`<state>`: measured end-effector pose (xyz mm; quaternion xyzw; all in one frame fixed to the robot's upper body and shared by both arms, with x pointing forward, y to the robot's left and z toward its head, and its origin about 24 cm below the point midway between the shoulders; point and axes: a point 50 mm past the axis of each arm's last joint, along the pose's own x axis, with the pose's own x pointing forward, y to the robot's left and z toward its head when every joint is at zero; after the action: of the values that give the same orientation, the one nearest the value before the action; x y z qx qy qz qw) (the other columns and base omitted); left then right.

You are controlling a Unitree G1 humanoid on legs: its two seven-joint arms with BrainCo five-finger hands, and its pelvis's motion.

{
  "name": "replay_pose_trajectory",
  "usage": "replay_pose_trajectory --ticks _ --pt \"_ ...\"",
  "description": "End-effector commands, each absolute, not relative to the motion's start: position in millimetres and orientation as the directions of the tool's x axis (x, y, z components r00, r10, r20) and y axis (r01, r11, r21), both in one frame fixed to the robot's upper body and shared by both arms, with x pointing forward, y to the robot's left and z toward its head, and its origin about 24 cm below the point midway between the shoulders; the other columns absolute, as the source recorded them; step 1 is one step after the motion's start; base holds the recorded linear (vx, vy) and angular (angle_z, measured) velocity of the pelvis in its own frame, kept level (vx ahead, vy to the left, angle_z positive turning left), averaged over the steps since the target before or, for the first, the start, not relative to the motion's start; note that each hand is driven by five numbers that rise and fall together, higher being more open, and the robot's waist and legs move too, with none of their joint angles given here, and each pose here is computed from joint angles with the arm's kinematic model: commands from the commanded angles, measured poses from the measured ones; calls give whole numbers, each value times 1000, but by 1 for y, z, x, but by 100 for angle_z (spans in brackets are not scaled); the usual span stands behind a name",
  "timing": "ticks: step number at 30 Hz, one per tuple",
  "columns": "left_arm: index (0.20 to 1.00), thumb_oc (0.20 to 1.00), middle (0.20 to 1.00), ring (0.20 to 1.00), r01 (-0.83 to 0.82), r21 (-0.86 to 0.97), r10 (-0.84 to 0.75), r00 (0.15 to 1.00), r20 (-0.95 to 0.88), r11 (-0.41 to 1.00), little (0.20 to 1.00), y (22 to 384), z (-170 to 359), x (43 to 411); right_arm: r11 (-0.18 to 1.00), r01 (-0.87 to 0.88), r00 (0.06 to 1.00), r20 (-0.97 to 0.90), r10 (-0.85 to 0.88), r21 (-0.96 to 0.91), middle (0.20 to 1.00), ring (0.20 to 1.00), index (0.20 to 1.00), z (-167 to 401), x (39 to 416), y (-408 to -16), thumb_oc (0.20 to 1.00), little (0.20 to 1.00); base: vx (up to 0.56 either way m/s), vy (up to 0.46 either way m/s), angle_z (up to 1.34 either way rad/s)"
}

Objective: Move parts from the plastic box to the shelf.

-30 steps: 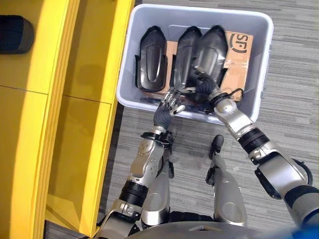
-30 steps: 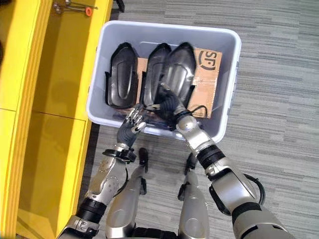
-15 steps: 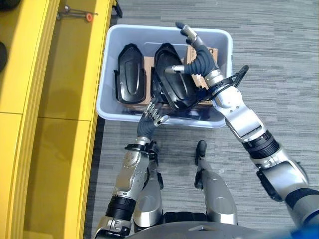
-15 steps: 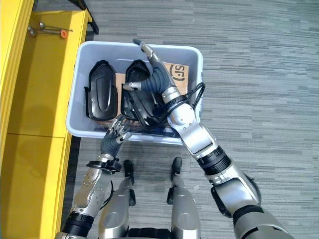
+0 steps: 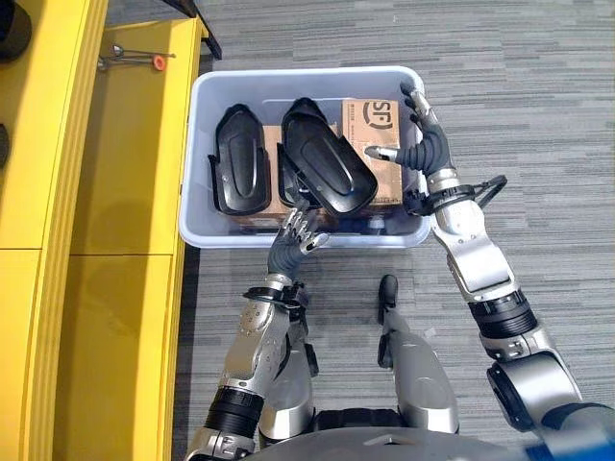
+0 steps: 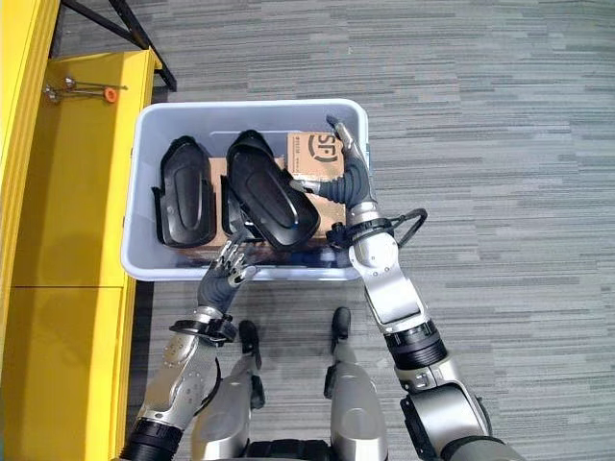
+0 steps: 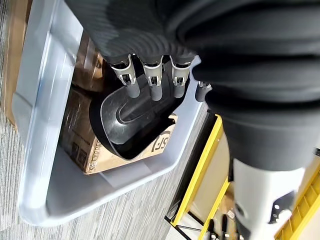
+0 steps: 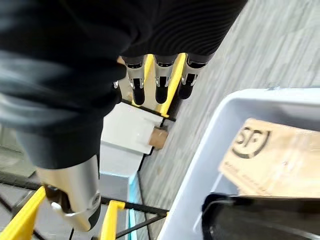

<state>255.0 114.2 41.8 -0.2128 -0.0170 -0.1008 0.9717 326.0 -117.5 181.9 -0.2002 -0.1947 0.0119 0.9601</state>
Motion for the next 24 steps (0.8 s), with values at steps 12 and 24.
replay_pose_trajectory --ticks 12,24 --pt "1000 1000 1000 1000 334 -451 -264 941 213 828 1000 84 66 262 895 108 913 400 83 -433 1000 1000 1000 189 353 -118 1000 1000 -1 -3 2" --pt "1000 1000 1000 1000 361 -447 -281 930 237 819 1000 80 73 266 889 66 935 339 103 -454 1000 1000 1000 194 379 -100 1000 1000 -2 -5 6"
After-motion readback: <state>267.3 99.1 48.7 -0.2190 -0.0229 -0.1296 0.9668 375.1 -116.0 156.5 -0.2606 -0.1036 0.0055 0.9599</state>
